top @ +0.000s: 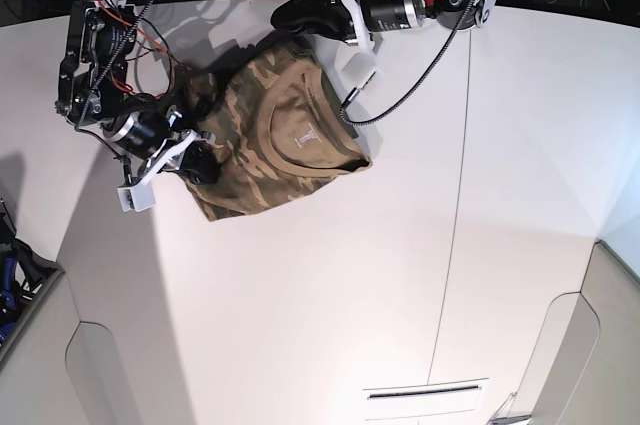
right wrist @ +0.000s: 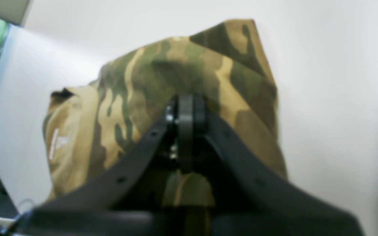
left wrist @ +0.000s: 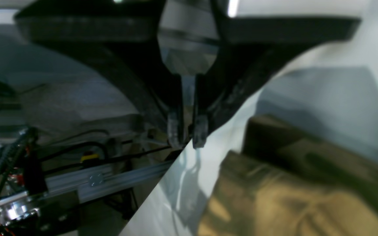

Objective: Fold the T-shirt properly
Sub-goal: 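Flatten and square the folded bundle with both grippers, then grasp the bundle sides with both grippers and rotate it upright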

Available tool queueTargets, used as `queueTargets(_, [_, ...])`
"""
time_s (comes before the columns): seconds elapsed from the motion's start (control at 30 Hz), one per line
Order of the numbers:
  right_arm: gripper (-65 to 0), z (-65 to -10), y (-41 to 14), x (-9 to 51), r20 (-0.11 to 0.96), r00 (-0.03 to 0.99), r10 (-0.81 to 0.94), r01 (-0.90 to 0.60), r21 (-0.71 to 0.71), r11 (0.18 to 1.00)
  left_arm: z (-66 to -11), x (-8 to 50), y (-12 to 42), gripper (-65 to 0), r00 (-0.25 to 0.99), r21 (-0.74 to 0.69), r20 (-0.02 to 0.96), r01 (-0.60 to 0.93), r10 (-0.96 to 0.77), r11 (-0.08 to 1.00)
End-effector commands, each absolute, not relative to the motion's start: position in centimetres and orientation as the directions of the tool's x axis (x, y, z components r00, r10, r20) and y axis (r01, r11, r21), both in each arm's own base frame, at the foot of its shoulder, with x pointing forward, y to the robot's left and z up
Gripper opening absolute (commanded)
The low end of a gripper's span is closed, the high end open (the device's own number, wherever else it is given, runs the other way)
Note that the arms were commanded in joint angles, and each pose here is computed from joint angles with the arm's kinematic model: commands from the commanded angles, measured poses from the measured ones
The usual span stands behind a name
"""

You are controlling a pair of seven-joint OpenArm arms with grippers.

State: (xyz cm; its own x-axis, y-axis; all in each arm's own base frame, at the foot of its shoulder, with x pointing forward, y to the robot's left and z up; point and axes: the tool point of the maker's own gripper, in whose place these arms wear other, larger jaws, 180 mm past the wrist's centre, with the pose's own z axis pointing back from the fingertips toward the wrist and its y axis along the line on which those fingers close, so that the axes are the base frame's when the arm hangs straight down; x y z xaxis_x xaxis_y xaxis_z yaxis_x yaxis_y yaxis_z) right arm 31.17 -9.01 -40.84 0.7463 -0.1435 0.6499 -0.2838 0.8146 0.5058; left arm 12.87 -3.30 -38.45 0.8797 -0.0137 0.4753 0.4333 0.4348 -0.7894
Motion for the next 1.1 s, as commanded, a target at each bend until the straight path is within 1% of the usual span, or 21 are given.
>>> queueTargets(0.0, [-65.0, -40.9, -8.8, 31.1, 0.645, 0.755, -0.117, -0.297, 0.496, 0.816, -38.0, 13.4, -3.4, -59.2, 0.868, -0.784, 0.497, 0.448, 0.003, 0.429])
queueTargets(0.17, [-65.0, -41.3, -8.6, 30.7, 0.628, 0.772, -0.098, -0.3, 0.496, 0.815, -39.2, 14.9, -2.7, -59.2, 0.846, -0.734, 0.532, 0.477, -0.027, 0.484])
queueTargets(0.3, [-65.0, -42.0, -8.2, 29.4, 0.576, 0.815, -0.066, -0.298, 0.514, 0.805, -38.9, 17.2, -1.5, -59.2, 0.821, -0.696, 0.571, 0.495, -0.017, 0.52])
queueTargets(0.5, [-65.0, -41.3, -6.9, 27.4, 0.549, 0.822, -0.153, -0.278, 0.621, 0.733, -38.1, 22.2, 2.9, -59.2, 0.76, -0.599, 0.65, 0.489, 0.028, 0.634])
queueTargets(0.6, [-65.0, -41.0, -6.7, 26.4, 0.548, 0.821, -0.161, -0.279, 0.631, 0.724, -37.5, 24.5, 5.3, -59.2, 0.726, -0.549, 0.686, 0.473, 0.049, 0.689])
queueTargets(0.7, [-65.0, -40.1, -6.8, 26.3, 0.576, 0.803, -0.153, -0.3, 0.613, 0.731, -37.0, 25.7, 7.7, -59.2, 0.705, -0.523, 0.705, 0.444, 0.076, 0.728])
queueTargets(0.8, [-65.0, -38.4, -7.1, 27.2, 0.627, 0.765, -0.149, -0.335, 0.584, 0.74, -36.5, 26.2, 9.9, -59.2, 0.697, -0.516, 0.71, 0.416, 0.101, 0.749])
queueTargets(0.97, [-65.0, -35.2, -7.3, 28.6, 0.711, 0.692, -0.121, -0.398, 0.516, 0.758, -33.9, 26.3, 13.4, -59.2, 0.658, -0.543, 0.728, 0.383, 0.191, 0.747])
queueTargets(1.07, [-65.0, -34.7, -7.9, 30.0, 0.744, 0.662, -0.087, -0.41, 0.458, 0.789, -32.6, 24.9, 13.0, -59.2, 0.667, -0.574, 0.717, 0.402, 0.201, 0.714])
